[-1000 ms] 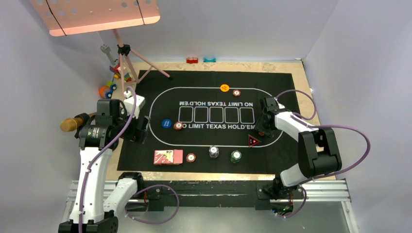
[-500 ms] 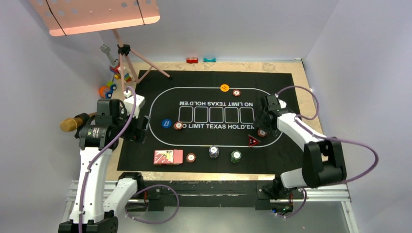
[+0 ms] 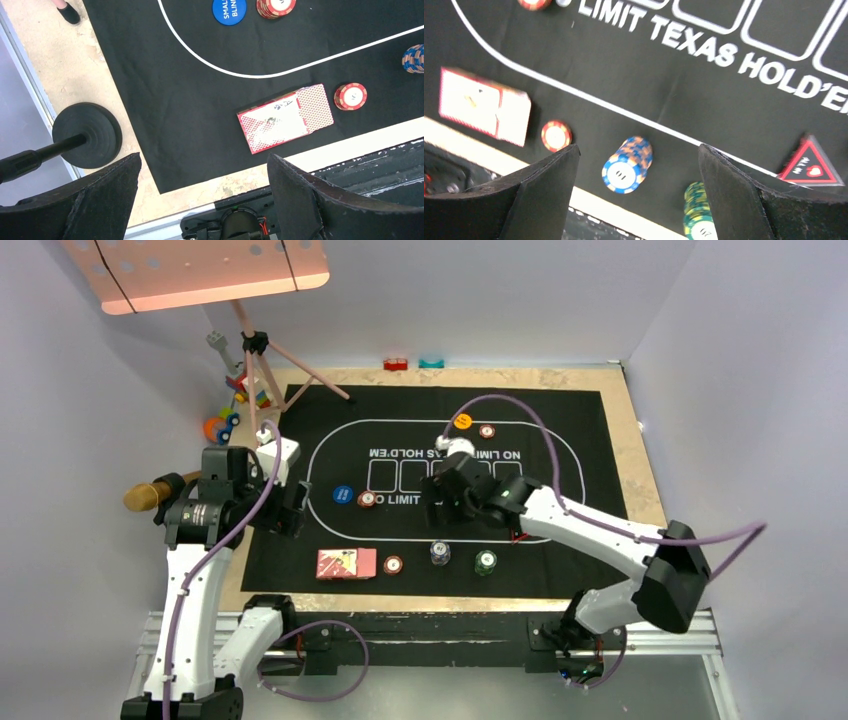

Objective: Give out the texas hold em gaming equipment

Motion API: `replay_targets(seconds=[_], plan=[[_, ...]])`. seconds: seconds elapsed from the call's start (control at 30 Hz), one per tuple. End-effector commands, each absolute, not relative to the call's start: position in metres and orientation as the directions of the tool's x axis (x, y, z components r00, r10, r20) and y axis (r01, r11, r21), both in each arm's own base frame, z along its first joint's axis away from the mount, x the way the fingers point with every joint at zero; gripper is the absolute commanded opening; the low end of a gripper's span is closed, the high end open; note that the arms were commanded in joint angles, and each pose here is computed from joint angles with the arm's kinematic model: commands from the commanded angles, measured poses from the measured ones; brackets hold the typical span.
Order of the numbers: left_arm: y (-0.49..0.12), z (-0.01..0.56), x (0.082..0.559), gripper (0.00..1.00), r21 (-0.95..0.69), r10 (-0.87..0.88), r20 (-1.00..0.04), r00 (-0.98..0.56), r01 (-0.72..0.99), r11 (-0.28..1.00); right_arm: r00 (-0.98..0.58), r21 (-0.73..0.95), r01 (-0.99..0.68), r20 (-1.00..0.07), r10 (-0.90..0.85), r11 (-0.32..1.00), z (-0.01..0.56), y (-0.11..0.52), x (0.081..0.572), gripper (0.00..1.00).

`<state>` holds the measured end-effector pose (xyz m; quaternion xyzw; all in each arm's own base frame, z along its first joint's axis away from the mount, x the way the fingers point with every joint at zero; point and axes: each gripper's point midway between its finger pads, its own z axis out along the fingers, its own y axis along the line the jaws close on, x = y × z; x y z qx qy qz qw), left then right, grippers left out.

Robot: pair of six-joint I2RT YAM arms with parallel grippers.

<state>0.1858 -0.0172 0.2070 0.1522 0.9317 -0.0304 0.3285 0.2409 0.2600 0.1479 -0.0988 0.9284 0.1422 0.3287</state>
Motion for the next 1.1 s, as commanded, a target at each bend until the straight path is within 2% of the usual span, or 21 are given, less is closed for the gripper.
replay_targets(seconds=[0.0, 0.47, 1.07], plan=[[-0.017, 0.213, 0.19, 1.0, 0.047, 0.24, -0.657, -0.715, 0.278, 0.959, -0.765, 0.142, -0.375, -0.605, -0.22, 0.916, 0.132, 0.283, 0.214, 0.92], [-0.017, 0.215, 0.19, 1.0, 0.044, 0.232, -0.669, -0.706, 0.274, 0.961, -0.781, 0.05, -0.432, -0.521, -0.346, 0.901, 0.086, 0.3, 0.19, 0.89], [-0.017, 0.214, 0.19, 1.0, 0.043, 0.23, -0.668, -0.708, 0.272, 0.961, -0.79, -0.004, -0.429, -0.482, -0.378, 0.903, 0.067, 0.29, 0.182, 0.74]])
